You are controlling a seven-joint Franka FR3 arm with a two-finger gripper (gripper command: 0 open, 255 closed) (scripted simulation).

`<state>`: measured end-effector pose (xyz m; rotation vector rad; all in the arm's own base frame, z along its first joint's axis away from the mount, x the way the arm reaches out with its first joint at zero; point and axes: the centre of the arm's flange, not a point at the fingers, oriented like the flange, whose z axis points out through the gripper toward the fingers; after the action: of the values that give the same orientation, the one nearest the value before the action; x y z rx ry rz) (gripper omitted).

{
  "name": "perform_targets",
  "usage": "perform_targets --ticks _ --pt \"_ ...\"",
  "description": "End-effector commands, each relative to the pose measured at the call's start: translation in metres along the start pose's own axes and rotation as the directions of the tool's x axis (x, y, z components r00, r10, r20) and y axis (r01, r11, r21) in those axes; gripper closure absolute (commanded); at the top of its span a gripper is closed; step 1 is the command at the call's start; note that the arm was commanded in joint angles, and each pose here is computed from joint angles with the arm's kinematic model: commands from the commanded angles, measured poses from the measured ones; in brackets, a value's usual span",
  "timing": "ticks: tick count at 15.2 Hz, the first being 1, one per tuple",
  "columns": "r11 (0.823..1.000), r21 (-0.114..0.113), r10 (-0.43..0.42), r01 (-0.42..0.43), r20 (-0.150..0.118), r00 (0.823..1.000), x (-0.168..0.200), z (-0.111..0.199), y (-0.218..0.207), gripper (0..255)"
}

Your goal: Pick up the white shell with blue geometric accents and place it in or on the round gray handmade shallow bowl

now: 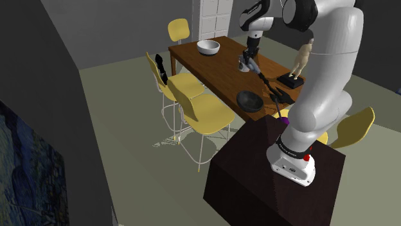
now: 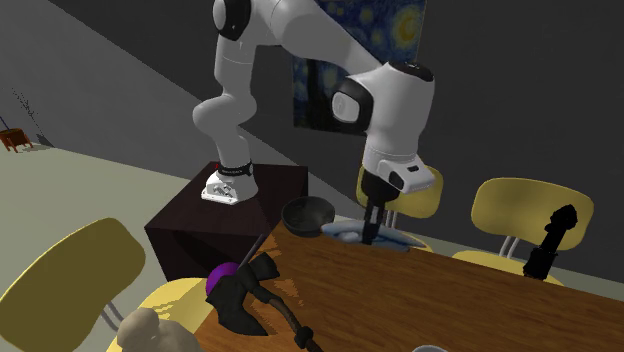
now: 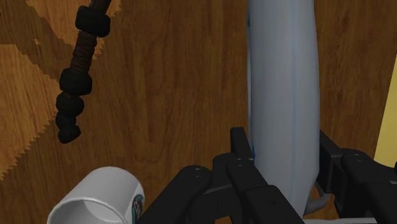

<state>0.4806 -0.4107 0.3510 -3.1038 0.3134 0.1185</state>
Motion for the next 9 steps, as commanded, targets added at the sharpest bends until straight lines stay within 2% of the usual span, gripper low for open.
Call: perform_targets --ticks 1,9 --pt "1.0 0.0 0.0 0.0 0.0 1.0 -0.011 -0.004 -0.009 255" --pt "1.0 0.0 0.0 0.0 0.0 1.0 -0.092 -0.005 -0.075 255"
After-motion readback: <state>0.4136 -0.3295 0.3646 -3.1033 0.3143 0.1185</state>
